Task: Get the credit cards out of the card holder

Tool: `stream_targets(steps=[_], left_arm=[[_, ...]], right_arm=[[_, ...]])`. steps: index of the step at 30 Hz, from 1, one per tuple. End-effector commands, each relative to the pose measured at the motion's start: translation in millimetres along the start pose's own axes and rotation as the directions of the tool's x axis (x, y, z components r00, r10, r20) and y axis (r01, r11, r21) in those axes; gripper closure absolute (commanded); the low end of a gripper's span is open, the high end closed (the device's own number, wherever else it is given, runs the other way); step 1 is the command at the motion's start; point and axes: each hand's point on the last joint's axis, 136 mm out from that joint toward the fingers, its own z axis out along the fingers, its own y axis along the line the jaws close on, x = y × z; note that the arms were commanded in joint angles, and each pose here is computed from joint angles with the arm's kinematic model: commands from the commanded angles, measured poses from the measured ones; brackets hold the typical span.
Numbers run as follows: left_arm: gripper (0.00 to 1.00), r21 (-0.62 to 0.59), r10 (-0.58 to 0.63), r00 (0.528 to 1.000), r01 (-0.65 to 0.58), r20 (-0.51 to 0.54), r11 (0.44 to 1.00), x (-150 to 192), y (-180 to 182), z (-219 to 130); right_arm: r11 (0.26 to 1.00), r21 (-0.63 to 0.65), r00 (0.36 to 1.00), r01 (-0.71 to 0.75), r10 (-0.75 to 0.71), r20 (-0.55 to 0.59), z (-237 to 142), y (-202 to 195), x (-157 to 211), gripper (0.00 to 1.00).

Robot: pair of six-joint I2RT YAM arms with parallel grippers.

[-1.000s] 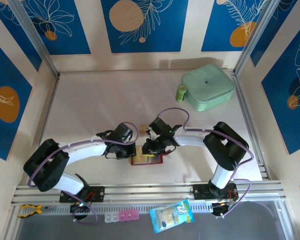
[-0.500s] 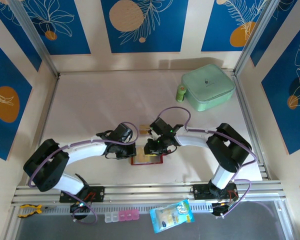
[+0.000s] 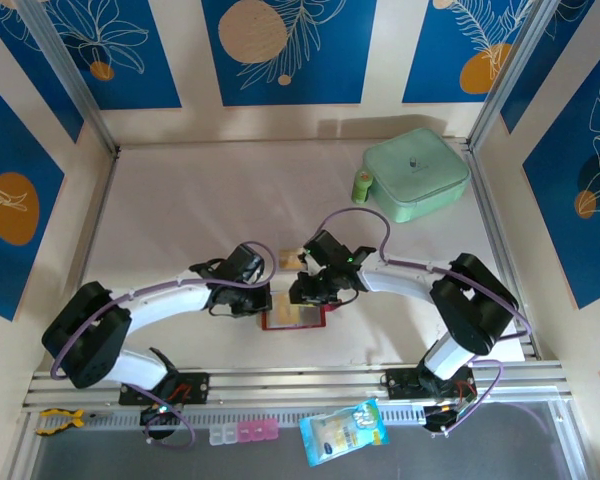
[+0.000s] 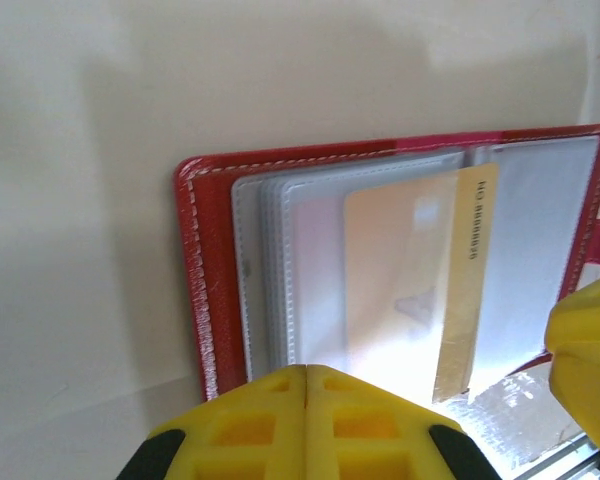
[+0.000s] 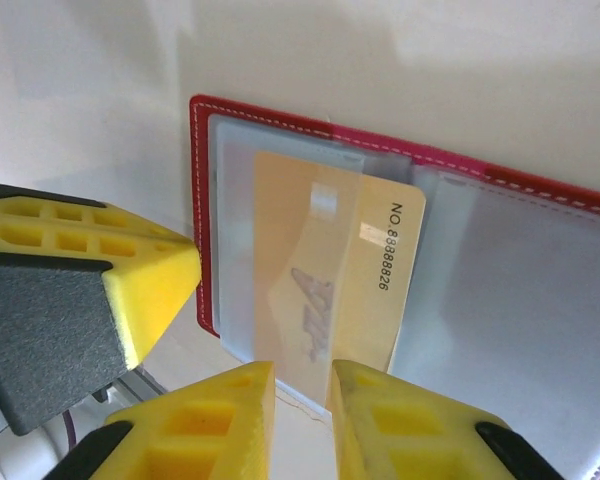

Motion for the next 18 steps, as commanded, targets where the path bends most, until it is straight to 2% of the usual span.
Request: stream_targets(steps=[1,9,18], left_arm=[[0.96,0.047,0.006,1.000,-0.006,-0.006,0.999,-3,-16,-6],[0.96,0.055,0.031,0.998,-0.028,-0.055,0.998,4,-28,11],[0.98,-0.036,0.033,0.997,-0.036,-0.074,0.999,9,-8,17]], right_arm=[[1.000,-0.002,1.000,-0.019,0.019,-0.005,-3,-6,4,0.77],[0.999,-0.008,0.999,-0.042,0.042,-0.007,-1,-13,5,0.75],[0.997,-0.039,0.998,-0.059,0.058,-0.034,7,-16,6,0.74]])
